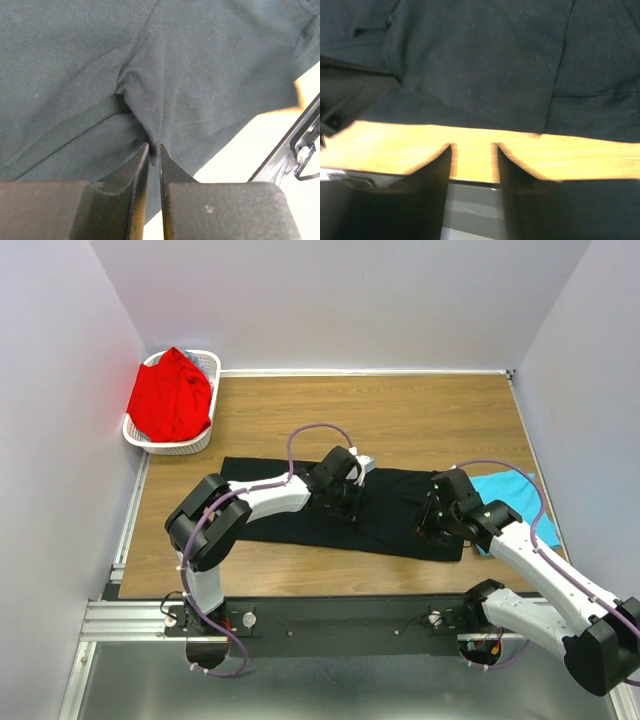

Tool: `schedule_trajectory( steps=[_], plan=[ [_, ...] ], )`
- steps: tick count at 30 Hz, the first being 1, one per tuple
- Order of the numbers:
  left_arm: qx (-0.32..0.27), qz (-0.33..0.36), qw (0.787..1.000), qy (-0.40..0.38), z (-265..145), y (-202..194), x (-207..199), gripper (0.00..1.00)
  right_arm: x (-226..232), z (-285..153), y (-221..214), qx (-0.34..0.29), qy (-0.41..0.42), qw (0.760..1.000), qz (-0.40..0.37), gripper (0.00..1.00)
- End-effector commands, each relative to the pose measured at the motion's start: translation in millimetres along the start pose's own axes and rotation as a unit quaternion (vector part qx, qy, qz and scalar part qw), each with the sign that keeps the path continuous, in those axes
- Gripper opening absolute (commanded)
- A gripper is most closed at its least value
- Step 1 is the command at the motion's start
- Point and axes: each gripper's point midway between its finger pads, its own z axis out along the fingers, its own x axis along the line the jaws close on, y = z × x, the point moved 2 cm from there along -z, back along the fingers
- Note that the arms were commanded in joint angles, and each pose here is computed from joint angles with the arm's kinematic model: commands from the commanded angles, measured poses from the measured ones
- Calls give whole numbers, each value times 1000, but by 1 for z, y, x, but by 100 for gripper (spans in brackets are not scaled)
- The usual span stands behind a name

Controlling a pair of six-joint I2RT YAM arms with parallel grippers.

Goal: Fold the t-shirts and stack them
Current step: Fold the tshirt

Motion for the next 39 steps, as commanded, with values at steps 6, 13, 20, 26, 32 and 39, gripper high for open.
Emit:
schedule_trajectory(
  steps=[6, 13, 20, 26, 32, 39],
  plan=[
    [-51, 22, 996, 66, -55, 26, -1, 23, 11, -15, 28, -60, -4, 998, -28, 65],
    [-87, -40, 981, 167, -73, 37, 47, 12, 16, 19, 76, -121, -82, 989, -37, 64],
    [-61, -86, 964, 243, -57, -1, 97, 5, 16, 76, 97, -119, -108, 987, -22, 64],
    [-50, -126, 960, 244, -37, -25, 107, 2, 4, 116, 111, -106, -123, 987, -7, 64],
    [-59, -168, 958, 225, -31, -34, 102, 2, 11, 163, 143, -95, -138, 985, -29, 64],
    [-74, -206, 964, 151, -12, -14, 62, 2, 62, 217, 225, -110, -95, 985, -96, 65]
  ],
)
